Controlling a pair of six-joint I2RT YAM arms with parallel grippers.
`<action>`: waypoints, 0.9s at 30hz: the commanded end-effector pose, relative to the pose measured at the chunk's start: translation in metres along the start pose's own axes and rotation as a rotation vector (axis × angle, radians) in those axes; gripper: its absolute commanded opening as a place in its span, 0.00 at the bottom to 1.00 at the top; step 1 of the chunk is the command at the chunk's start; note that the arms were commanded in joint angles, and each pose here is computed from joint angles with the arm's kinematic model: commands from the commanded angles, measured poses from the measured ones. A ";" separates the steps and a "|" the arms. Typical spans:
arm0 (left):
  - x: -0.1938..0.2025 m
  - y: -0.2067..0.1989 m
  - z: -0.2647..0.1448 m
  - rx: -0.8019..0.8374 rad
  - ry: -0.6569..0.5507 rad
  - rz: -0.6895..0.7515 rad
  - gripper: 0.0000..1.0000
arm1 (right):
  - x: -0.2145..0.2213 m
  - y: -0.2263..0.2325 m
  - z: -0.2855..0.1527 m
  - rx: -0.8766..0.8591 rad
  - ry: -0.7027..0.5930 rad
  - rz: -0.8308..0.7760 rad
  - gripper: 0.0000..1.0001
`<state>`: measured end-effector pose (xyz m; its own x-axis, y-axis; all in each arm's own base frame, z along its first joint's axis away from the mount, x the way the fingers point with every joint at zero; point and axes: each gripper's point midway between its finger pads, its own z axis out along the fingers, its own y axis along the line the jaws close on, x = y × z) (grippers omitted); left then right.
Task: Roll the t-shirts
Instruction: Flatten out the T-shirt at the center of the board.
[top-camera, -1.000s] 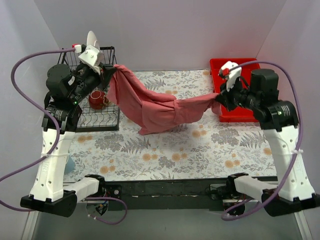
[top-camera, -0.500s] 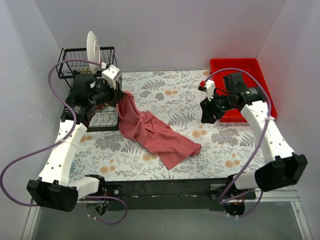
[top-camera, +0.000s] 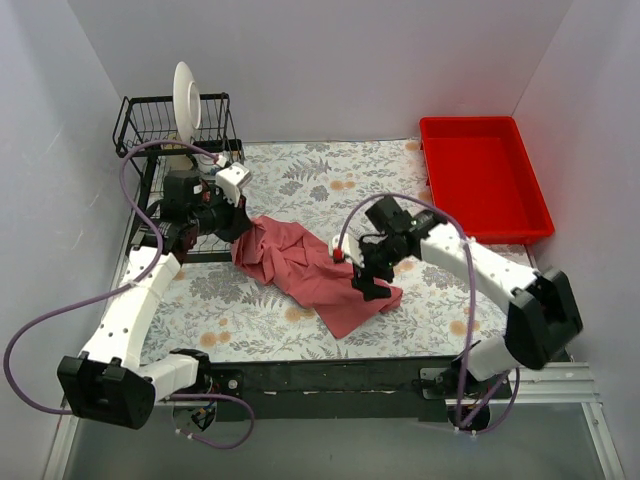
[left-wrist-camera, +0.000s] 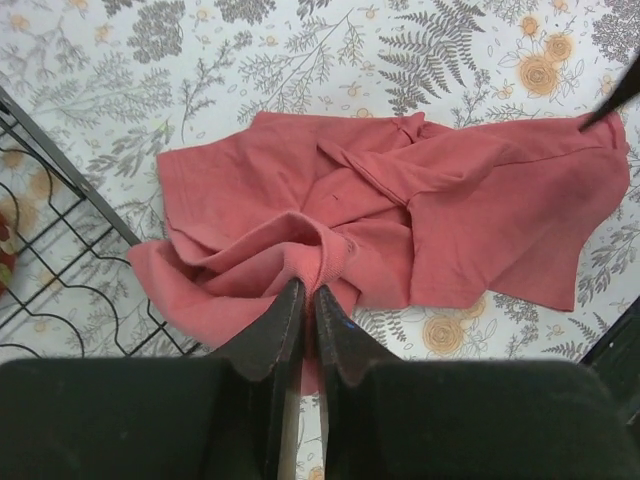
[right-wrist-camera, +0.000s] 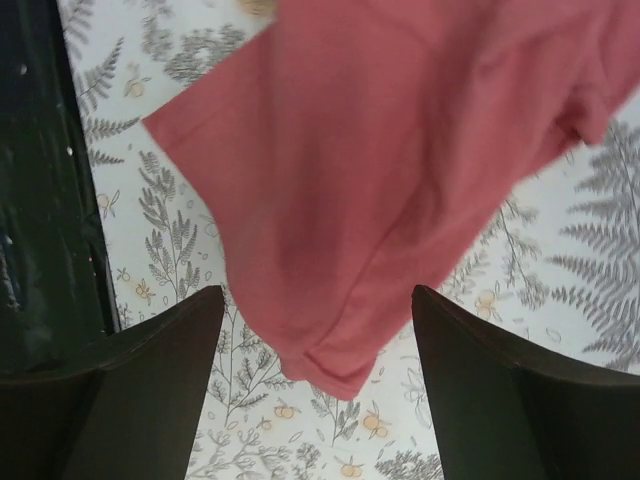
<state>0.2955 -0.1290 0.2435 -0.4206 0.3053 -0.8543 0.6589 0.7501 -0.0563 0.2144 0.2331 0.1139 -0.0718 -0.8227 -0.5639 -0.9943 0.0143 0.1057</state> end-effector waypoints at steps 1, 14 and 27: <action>-0.001 0.005 0.014 -0.006 0.016 -0.114 0.19 | -0.035 0.012 -0.010 0.145 -0.145 -0.440 0.80; -0.043 0.010 -0.009 -0.096 -0.162 -0.168 0.63 | -0.001 0.090 0.063 -0.009 -0.155 -0.754 0.57; -0.048 0.009 -0.032 -0.131 -0.208 -0.174 0.66 | -0.021 0.099 0.103 -0.105 -0.119 -0.776 0.45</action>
<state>0.3040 -0.1244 0.2872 -0.4082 0.0690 -0.9103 0.5118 0.8430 -0.1656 0.1069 0.2894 0.0399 0.5997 -0.5534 -0.5780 -0.7710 -0.5931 -0.2321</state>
